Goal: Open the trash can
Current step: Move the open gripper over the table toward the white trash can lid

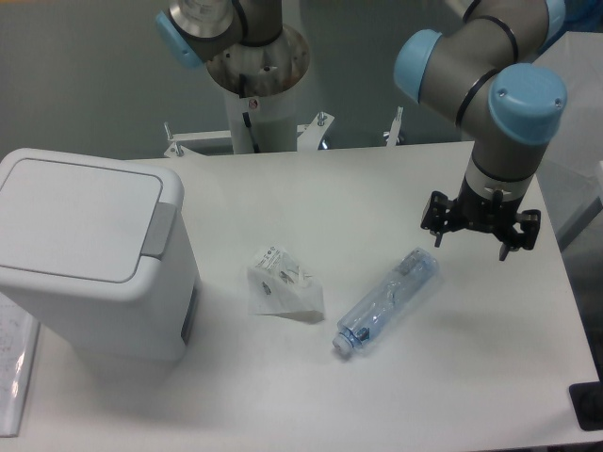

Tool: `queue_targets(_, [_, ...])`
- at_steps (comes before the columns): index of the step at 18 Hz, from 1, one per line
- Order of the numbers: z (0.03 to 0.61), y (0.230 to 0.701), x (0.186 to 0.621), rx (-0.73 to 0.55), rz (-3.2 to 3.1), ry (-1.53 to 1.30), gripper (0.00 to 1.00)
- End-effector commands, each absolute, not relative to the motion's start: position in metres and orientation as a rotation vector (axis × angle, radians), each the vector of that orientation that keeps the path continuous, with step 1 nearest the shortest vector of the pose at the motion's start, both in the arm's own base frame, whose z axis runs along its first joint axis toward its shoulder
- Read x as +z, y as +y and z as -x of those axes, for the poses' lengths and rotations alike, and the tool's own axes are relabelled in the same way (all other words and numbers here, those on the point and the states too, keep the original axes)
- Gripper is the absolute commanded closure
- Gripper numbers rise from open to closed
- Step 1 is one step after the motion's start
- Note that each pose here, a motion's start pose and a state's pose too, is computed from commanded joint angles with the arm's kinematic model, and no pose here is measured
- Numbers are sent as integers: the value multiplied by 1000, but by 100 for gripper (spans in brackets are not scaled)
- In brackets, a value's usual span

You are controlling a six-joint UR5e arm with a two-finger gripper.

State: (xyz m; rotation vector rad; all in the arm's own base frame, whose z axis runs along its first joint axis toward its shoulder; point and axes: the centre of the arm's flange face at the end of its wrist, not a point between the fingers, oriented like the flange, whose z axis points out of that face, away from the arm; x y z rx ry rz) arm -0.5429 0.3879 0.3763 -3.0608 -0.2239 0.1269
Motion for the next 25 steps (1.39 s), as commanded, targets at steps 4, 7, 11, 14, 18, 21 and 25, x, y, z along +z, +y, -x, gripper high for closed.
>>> queue_targets(4, [538,391,382,137,3055,-216,0])
queue_targets(7, [530,401,386,113,3016,-263,0])
queue_targets(11, [516,423,398,93,2954,-353,0])
queue_targets(14, [499,446,403,84,2930,-429,0])
queue_targets(18, [475,476,410,62,2886,-521,0])
queue_targets(21, [463,491,420,7,2818,-591,0])
queue_targets(25, [450,498,448,-118,2672,-716,0])
